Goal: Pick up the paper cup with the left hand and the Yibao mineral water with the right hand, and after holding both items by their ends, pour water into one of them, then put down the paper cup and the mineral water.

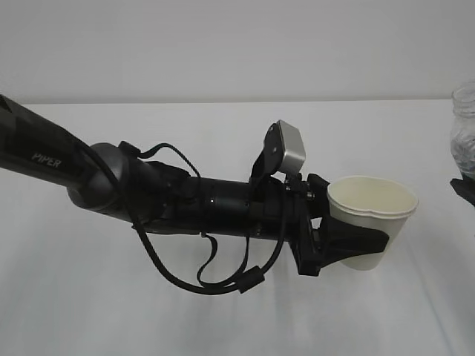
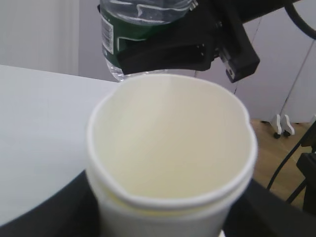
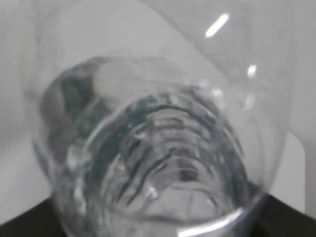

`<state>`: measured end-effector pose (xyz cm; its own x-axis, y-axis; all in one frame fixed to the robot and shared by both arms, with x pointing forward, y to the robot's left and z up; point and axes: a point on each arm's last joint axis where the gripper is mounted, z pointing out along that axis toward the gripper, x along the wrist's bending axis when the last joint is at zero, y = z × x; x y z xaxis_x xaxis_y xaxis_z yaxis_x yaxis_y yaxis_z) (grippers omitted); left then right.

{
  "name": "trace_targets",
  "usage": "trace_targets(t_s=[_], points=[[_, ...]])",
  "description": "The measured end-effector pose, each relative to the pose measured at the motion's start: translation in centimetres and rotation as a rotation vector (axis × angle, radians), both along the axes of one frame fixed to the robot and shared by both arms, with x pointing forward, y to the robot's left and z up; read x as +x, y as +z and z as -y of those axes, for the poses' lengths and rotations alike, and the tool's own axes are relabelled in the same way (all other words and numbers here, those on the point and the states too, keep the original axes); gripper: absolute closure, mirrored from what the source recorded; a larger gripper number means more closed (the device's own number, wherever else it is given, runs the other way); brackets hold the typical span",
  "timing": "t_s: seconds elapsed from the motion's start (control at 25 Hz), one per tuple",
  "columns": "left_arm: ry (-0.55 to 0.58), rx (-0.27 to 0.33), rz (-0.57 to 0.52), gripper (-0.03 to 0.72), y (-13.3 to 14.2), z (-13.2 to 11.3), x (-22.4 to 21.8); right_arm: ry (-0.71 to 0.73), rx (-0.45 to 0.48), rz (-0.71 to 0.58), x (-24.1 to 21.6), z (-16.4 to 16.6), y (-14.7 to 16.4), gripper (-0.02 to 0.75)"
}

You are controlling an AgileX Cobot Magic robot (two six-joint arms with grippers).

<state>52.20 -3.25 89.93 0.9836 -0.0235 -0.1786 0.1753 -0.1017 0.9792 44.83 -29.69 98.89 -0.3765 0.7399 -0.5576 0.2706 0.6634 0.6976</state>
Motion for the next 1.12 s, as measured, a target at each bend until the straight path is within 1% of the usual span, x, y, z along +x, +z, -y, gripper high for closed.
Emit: trace_targets(t_s=[0.2, 0.6, 0.8, 1.12], points=[[-0.005, 0.000, 0.000, 0.226, 0.00, 0.13, -0.15, 0.002, -0.003, 0.000, 0.00, 0.00, 0.00, 0.293], [0.015, -0.014, 0.003, 0.226, 0.19, 0.19, 0.08, 0.060, -0.076, -0.006, -0.10, -0.15, -0.14, 0.281], [0.013, -0.015, 0.005, 0.226, 0.19, 0.24, 0.02, 0.083, -0.128, -0.020, -0.19, -0.10, -0.31, 0.281], [-0.009, -0.004, 0.017, 0.226, 0.09, 0.29, -0.22, 0.116, -0.237, -0.044, -0.30, 0.14, -0.56, 0.282]])
